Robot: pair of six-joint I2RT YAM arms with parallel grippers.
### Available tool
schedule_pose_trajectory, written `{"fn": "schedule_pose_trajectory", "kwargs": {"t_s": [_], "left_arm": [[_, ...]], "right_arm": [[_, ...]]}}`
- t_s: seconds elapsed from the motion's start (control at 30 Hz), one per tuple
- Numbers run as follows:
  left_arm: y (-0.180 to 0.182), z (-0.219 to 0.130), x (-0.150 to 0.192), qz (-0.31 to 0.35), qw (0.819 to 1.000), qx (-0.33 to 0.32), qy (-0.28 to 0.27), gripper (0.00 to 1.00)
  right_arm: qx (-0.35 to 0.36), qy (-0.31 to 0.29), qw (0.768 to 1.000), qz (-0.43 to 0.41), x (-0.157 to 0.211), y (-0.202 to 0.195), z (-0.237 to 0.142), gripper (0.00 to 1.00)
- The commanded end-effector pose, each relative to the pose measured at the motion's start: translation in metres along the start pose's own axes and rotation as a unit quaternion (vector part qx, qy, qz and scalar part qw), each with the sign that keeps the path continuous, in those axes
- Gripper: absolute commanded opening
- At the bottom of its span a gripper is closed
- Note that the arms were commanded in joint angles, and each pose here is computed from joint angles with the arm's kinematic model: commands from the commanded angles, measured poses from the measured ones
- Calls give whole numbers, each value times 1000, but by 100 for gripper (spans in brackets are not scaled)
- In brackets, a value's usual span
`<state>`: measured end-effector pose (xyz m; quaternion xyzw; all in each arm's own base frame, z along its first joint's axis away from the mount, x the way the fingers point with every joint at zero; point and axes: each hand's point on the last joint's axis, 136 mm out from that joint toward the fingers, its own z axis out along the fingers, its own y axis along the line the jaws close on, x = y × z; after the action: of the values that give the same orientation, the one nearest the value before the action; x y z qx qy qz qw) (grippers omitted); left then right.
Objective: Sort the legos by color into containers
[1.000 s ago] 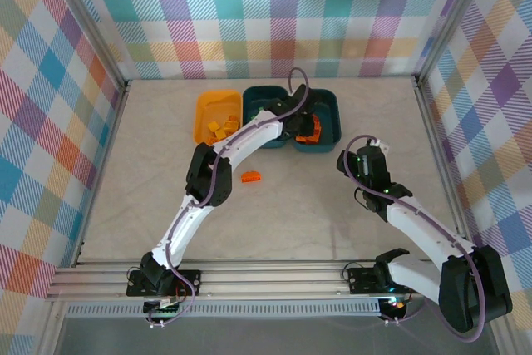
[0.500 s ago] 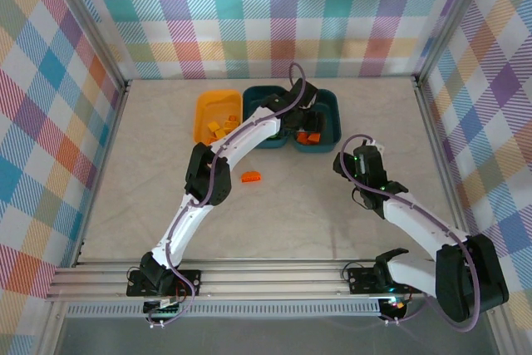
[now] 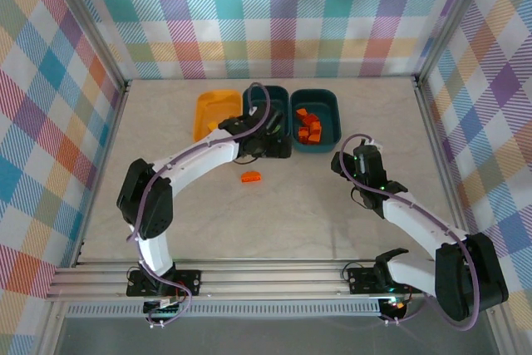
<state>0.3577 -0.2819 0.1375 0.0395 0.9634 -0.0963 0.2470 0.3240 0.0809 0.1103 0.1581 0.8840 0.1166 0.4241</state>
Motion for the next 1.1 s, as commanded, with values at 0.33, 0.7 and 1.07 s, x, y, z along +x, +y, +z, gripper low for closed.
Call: {"fn": "schedule_pose_trajectory", "kwargs": {"t_s": [0.33,0.7,1.07], "left_arm": [[62,52,59,-66,984,-138,92,98],[69,75,91,-102,977,-141,121,86],[74,81,78,-81,980,-159,92,77]], "right_arm": [[-24,-10,1000,4,-8,12,-1,80],[-29,-5,1000,5,-6,14,1,80],[-30,-2,1000,2,-5,15,2,79]]}}
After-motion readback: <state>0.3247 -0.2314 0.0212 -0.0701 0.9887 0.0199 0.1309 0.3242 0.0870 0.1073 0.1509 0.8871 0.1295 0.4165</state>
